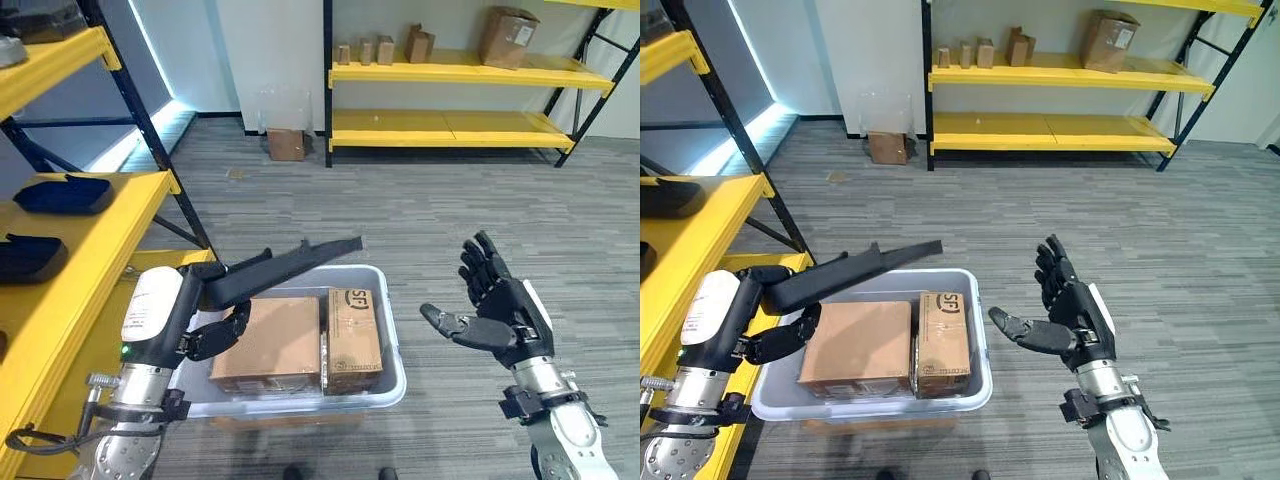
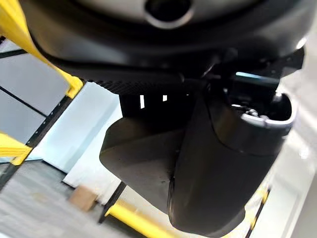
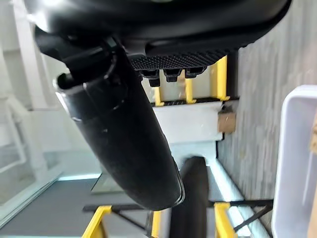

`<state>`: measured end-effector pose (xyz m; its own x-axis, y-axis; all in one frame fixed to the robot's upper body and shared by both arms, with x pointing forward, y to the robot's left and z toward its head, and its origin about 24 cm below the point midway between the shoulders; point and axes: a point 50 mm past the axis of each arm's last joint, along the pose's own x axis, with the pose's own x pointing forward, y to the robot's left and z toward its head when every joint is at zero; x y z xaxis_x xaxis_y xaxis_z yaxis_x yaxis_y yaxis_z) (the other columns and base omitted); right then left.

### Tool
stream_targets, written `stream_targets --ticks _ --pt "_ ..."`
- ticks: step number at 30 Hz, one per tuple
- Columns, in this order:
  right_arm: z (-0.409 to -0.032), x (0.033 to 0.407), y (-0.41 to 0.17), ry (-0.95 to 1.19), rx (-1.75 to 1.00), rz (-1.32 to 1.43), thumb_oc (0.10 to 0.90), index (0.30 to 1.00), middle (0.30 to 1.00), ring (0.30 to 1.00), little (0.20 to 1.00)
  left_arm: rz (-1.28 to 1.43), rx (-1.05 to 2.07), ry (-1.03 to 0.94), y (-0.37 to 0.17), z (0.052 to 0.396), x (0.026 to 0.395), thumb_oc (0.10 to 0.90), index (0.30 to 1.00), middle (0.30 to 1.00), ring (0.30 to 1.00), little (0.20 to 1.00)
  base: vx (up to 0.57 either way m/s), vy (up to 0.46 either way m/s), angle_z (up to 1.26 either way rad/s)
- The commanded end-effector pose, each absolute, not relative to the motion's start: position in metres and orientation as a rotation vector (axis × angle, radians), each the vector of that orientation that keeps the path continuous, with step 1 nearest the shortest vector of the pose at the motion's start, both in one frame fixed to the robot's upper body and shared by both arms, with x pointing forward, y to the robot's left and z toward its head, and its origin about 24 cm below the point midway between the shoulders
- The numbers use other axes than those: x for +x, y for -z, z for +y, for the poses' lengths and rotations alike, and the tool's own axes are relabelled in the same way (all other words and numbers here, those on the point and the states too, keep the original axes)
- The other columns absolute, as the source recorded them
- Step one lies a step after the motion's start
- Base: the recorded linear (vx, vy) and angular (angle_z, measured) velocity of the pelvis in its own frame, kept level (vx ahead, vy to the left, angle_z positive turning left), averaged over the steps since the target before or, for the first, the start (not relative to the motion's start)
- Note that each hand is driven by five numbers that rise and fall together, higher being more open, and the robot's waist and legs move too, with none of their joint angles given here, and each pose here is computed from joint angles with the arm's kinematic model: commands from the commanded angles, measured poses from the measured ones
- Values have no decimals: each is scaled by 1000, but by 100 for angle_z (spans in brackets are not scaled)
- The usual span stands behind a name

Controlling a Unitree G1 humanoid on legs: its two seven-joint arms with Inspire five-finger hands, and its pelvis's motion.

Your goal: Move parts from the plastic box to the shelf.

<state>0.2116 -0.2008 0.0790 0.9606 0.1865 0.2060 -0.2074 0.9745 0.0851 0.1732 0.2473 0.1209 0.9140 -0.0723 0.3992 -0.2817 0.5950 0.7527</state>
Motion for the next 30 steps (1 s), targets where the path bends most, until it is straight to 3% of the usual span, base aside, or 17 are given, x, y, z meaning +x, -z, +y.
stream_targets --ticks 1,8,13,21,30 --pt "-182 246 -144 -251 62 -558 900 1000 1000 1000 1000 -758 829 -235 -175 238 188 400 300 300 300 300 -235 -170 16" --pt "-177 257 -168 -246 -38 -653 900 1000 1000 1000 1000 -818 800 -194 -181 224 203 400 300 300 300 300 -280 -86 117" --pt "-194 239 -151 -226 -14 -584 900 1000 1000 1000 1000 -817 807 -219 -182 227 203 400 300 300 300 300 -155 -7 109" --pt "-224 213 -123 -54 30 -483 900 1000 1000 1000 1000 -838 854 -186 -181 220 203 400 300 300 300 300 -37 235 64" --pt "-214 218 -122 -70 -5 -476 900 1000 1000 1000 1000 -860 962 -242 -186 228 197 400 300 300 300 300 -48 225 23"
